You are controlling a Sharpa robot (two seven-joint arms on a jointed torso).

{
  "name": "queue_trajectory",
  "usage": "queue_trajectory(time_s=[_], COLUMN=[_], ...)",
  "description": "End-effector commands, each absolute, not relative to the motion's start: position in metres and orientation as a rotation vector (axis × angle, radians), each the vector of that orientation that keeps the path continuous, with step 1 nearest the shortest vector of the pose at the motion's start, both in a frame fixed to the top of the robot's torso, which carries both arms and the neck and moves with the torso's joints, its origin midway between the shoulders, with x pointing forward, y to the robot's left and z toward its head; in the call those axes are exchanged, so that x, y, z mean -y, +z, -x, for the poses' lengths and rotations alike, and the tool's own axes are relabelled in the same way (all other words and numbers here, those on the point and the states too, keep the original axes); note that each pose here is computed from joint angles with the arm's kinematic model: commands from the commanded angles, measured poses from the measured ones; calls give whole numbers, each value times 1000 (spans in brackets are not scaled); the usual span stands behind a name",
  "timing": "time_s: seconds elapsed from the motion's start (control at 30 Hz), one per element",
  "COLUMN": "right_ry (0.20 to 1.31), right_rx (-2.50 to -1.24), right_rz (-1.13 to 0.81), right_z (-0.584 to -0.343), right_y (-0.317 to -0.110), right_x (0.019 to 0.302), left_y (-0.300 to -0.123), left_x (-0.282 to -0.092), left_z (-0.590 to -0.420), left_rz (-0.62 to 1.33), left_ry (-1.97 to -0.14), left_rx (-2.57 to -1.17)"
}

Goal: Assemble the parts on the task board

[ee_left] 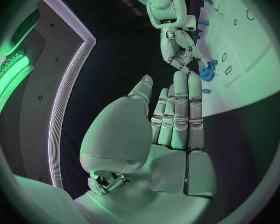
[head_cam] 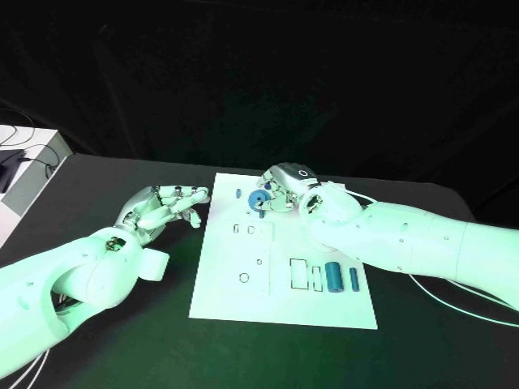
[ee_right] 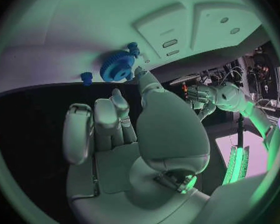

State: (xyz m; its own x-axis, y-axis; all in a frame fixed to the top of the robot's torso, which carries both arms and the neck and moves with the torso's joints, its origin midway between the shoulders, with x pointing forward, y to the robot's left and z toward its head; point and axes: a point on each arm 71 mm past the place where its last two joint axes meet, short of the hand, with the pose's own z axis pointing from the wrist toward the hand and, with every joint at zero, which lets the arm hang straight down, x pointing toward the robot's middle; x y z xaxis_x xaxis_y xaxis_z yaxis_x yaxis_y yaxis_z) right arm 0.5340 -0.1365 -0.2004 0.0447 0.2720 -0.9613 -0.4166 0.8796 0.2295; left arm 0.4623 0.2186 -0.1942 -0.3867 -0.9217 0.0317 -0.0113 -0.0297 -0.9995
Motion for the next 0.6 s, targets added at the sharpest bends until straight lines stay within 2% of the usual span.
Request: queue_trajectory(time_s=[0.03, 0.6], right_ry=[506, 491], right_rx=[-1461, -1473], right_rz=[136, 137], right_z=[-534, -536], right_y=[-203, -206], right_x=[136, 135], left_y=[-194, -194], left_x=[-216, -217], left_z=[-462, -462], left_rz=[1015, 1016], left_ry=[-1539, -1537], left_rx=[-1491, -1490])
